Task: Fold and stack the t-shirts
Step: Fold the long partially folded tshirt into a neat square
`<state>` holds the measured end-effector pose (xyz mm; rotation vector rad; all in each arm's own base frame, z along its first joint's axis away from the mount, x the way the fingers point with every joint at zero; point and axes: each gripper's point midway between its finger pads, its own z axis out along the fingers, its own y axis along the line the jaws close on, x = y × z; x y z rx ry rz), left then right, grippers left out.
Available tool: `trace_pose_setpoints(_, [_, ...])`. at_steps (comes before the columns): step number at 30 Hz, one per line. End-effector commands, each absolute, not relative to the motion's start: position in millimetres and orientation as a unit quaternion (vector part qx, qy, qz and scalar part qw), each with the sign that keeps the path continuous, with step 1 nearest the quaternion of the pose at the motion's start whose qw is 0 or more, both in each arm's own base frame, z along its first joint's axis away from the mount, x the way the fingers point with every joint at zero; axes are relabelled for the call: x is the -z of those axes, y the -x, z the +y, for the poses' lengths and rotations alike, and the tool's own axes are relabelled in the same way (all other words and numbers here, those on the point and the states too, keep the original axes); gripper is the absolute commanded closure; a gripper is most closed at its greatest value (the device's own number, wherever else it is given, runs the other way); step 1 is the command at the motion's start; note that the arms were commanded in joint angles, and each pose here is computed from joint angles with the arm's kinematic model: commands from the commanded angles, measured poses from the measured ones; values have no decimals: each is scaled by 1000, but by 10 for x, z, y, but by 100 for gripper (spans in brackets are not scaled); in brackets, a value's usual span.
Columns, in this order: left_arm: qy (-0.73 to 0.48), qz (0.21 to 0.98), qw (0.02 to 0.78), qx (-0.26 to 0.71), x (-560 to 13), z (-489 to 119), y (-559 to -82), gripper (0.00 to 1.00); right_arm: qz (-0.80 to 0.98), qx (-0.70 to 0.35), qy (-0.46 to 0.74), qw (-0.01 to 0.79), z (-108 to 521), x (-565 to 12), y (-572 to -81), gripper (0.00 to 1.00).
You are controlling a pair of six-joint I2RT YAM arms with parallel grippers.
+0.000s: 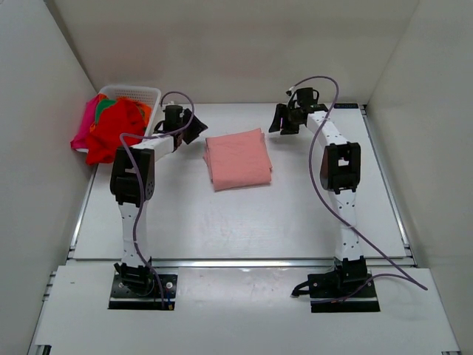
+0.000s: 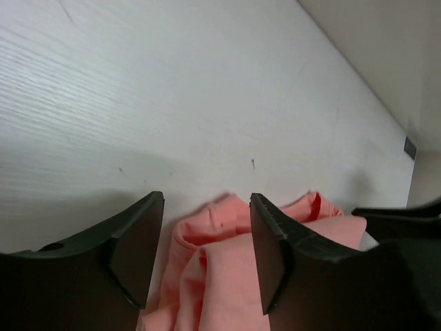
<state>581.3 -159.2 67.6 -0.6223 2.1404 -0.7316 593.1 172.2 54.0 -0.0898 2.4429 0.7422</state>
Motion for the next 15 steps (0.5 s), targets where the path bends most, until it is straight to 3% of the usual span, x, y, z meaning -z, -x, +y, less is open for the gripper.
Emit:
trace_pose_setpoints(1, [250,780,501,279,-1620,-1377,-6012,35,894,-168,65,409,1582,-1358,-6133,45])
trace_pose_setpoints(6, [260,750,532,296,-2137,-1117,-5678,31,863,-151,116,467,1941,-2033,-5761,48])
trace_pose_setpoints(13, [260,770,484,323,-1937,-1095,-4979,31,871,-207,167,412,2807,-1704,-4997,44])
trace_pose_setpoints(15, [274,761,487,330,-1931,-1049,-4797,30,877,-206,183,394,3044,-1572,-4821,37])
